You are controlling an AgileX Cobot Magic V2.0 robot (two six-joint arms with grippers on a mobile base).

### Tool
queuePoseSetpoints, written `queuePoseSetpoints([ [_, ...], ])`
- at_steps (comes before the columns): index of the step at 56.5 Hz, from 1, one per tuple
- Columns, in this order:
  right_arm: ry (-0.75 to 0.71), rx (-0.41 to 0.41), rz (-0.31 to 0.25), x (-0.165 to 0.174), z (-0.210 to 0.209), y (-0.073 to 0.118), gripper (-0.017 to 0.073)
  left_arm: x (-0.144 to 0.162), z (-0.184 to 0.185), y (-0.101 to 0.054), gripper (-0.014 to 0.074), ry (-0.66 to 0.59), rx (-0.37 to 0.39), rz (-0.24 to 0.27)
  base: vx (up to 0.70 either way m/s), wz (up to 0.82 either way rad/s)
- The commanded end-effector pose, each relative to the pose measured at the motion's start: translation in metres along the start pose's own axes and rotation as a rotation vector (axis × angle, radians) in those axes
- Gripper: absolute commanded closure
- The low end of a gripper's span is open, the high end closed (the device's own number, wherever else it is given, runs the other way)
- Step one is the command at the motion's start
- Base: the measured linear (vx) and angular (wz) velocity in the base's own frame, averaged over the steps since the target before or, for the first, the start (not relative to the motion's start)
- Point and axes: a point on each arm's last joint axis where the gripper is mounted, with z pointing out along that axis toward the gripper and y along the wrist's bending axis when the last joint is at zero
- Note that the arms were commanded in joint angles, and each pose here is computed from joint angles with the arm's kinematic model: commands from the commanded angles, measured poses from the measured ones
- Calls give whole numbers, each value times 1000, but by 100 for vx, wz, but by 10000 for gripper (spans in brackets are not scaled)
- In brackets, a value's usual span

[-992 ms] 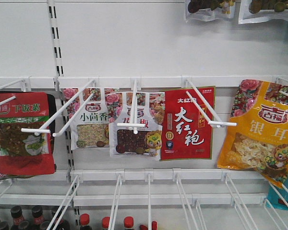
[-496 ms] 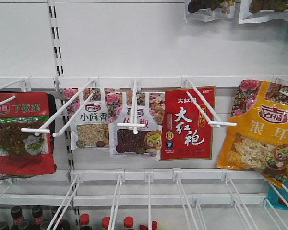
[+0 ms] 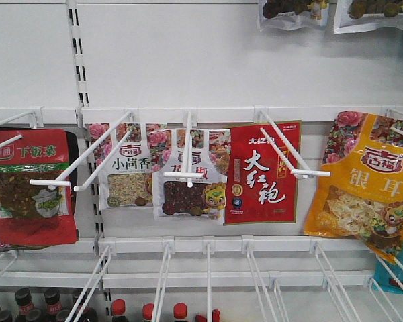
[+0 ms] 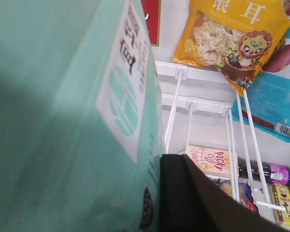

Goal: Pick snacks and fruit into basket
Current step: 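Pull the teal bag back away from the shelf with the right gripper, then drive away from the shelf toward the fruit display holding both items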

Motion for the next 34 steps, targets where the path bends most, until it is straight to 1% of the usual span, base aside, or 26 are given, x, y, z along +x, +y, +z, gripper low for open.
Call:
queuePoseSetpoints([
  [1,-115,11,1,-15,-4,-1,568,-20,-3,0,583,-125,10,2,0,0],
  [18,-114,11,1,-15,-4,-1,568,-20,-3,0,583,-125,10,2,-4,0],
  [34,-114,11,1,-15,-4,-1,568,-20,-3,0,583,-125,10,2,-16,1],
])
